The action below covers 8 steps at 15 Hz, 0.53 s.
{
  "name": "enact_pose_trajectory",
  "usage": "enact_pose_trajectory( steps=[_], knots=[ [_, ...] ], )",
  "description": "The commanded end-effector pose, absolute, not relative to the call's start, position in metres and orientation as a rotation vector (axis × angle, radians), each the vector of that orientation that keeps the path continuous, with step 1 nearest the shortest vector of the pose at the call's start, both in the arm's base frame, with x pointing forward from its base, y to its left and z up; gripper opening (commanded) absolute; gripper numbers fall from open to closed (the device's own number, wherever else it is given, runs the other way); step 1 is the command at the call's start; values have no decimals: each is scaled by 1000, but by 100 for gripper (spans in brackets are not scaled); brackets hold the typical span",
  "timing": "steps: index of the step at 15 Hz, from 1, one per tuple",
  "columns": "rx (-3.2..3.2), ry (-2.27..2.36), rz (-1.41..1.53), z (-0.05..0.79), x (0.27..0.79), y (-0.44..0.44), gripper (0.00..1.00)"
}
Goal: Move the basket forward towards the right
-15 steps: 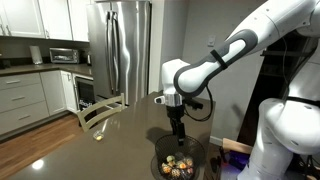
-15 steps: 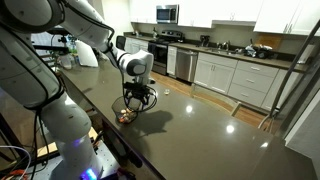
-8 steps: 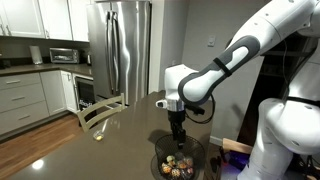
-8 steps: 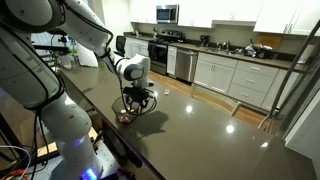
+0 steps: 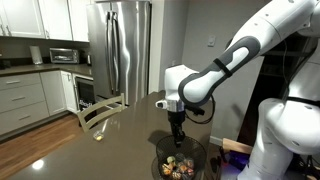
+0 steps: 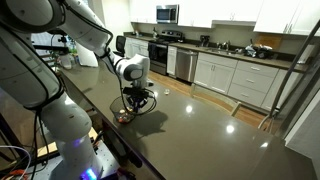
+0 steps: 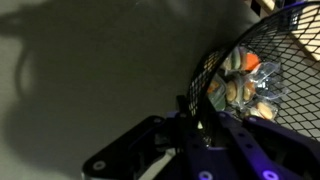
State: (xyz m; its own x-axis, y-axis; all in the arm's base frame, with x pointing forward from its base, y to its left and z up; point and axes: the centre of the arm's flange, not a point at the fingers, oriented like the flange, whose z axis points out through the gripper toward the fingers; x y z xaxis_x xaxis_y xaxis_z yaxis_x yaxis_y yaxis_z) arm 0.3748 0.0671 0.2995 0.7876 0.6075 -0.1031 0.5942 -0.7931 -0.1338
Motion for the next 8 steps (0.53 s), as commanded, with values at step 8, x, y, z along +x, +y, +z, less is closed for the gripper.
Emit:
enact_pose_trajectory(
  steps=[8],
  knots=[
    [-2774, -849, 342, 349, 452, 65, 4]
  ],
)
